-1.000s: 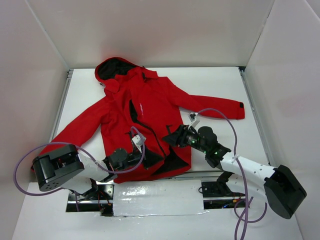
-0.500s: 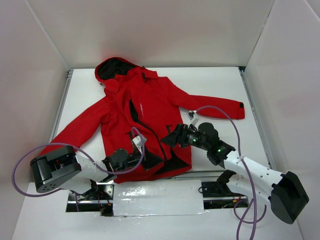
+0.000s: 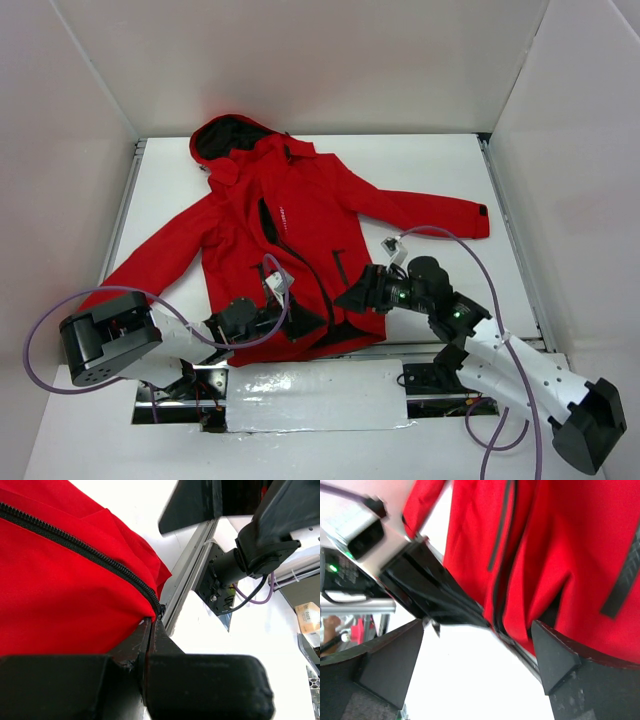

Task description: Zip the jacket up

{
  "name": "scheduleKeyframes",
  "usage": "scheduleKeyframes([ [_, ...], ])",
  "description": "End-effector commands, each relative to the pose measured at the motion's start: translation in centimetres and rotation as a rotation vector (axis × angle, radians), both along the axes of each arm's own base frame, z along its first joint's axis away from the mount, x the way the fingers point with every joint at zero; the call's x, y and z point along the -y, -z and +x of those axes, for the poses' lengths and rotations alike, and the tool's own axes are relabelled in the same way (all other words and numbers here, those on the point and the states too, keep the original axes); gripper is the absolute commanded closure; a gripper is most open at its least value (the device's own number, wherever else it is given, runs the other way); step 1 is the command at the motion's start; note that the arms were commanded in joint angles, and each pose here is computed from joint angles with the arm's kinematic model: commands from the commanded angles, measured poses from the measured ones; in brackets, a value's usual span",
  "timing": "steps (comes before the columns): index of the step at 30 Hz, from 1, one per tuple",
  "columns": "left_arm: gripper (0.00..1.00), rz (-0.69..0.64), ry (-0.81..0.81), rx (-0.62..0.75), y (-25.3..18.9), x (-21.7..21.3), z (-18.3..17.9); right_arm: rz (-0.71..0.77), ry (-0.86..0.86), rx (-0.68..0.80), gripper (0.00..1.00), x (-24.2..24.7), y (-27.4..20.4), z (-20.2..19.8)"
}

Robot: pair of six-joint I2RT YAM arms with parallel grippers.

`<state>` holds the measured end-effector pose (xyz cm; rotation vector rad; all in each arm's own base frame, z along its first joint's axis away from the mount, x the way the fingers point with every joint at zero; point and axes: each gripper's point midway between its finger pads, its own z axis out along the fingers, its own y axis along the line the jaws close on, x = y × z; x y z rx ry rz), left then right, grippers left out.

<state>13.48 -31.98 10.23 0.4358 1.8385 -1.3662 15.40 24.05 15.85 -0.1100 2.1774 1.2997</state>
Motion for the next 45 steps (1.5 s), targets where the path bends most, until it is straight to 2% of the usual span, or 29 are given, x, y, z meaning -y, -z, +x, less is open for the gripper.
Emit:
scheduleKeyframes([
  [1, 1.00, -0.066, 0.028, 0.037, -2.0, 0.7, -0.2, -0.019, -0.041, -0.051, 0.07, 0.8, 1.2, -1.9],
  [3, 1.00, -0.066, 0.031, 0.033, -1.9, 0.8, -0.3, 0.016, -0.070, -0.071, 0.14, 0.6, 1.1, -3.1],
  [8, 1.00, -0.070, 0.034, 0.038, -2.2, 1.0, -0.2, 0.053, -0.111, -0.106, 0.19, 0.3, 3.6, -5.1],
  [10, 1.00, -0.075, 0.034, 0.039, -2.4, 1.1, -0.1, 0.150, -0.123, -0.035, 0.19, -0.4, 2.6, -5.2],
  [11, 1.00, -0.077, 0.031, 0.039, -2.5, 1.1, -0.1, 0.154, -0.132, -0.048, 0.19, -0.2, 4.6, -6.0],
  [13, 1.00, -0.080, 0.029, 0.034, -2.7, 1.2, 0.0, 0.196, -0.117, -0.011, 0.19, -0.2, 5.7, -6.0],
  [19, 1.00, -0.080, 0.027, 0.014, -3.0, 1.7, 0.2, 0.221, -0.139, 0.105, 0.23, -0.8, 6.2, -6.6],
  [28, 1.00, -0.084, 0.024, 0.012, -3.0, 1.6, 0.2, 0.088, -0.030, 0.051, 0.24, -0.8, 8.5, -4.6],
  [33, 1.00, -0.078, 0.012, 0.016, -2.9, 1.3, 0.3, 0.069, 0.007, 0.009, 0.24, -0.2, 9.7, -4.8],
  [45, 1.00, -0.082, 0.009, 0.020, -3.3, 1.5, 0.5, 0.057, -0.055, -0.029, 0.26, -1.1, 10.4, -5.8],
])
